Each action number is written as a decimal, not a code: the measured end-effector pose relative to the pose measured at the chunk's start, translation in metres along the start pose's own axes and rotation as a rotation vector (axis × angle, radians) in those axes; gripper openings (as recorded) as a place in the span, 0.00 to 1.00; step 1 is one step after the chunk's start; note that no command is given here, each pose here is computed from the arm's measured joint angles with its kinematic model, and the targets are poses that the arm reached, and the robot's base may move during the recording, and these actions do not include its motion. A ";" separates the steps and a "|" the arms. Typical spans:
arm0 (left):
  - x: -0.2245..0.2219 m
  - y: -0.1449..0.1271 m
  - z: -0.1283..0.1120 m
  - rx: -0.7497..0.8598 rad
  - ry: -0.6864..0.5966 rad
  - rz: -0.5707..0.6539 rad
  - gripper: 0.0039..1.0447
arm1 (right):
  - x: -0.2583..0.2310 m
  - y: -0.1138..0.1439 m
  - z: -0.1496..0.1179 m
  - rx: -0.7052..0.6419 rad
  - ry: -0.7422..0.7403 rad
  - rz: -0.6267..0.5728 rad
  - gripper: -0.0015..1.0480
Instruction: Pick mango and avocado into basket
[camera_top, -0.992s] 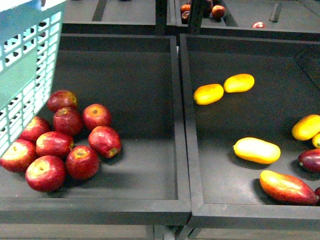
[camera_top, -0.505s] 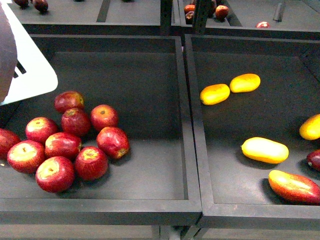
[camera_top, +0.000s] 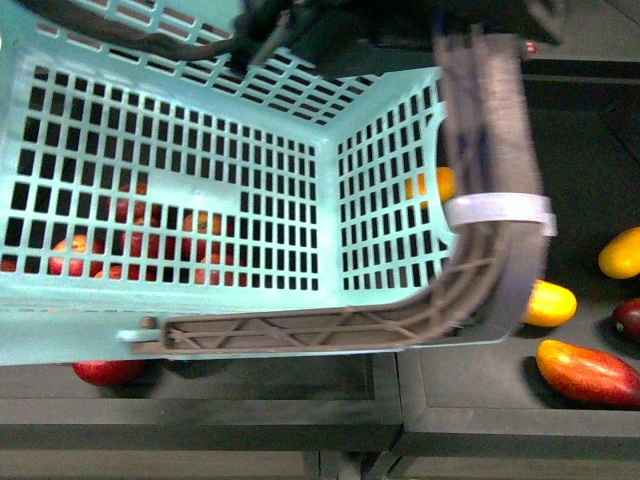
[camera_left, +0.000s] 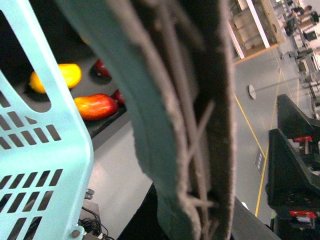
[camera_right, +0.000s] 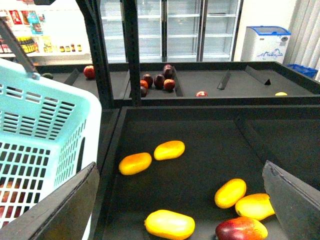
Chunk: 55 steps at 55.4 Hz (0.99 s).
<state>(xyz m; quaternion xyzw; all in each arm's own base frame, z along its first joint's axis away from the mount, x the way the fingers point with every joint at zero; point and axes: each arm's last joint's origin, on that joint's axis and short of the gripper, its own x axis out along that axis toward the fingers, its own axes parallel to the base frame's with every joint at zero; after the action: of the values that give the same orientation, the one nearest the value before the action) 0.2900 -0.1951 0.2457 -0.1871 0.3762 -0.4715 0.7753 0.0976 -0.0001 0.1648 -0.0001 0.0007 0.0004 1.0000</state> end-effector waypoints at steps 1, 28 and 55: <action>0.003 -0.004 0.001 0.009 0.003 -0.013 0.09 | 0.000 0.000 0.000 0.000 0.000 0.000 0.93; 0.019 -0.021 0.005 0.041 -0.018 0.035 0.09 | 0.000 0.000 0.000 0.000 0.000 0.000 0.93; 0.018 -0.020 0.006 0.041 -0.019 0.037 0.09 | 0.029 -0.033 0.032 0.378 -0.101 -0.314 0.93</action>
<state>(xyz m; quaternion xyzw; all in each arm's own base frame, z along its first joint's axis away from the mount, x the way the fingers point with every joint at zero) 0.2879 -0.2210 0.2546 -0.1689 0.3624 -0.4630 0.7910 0.1264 -0.0329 0.1964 0.1869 -0.0494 -0.1550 0.9688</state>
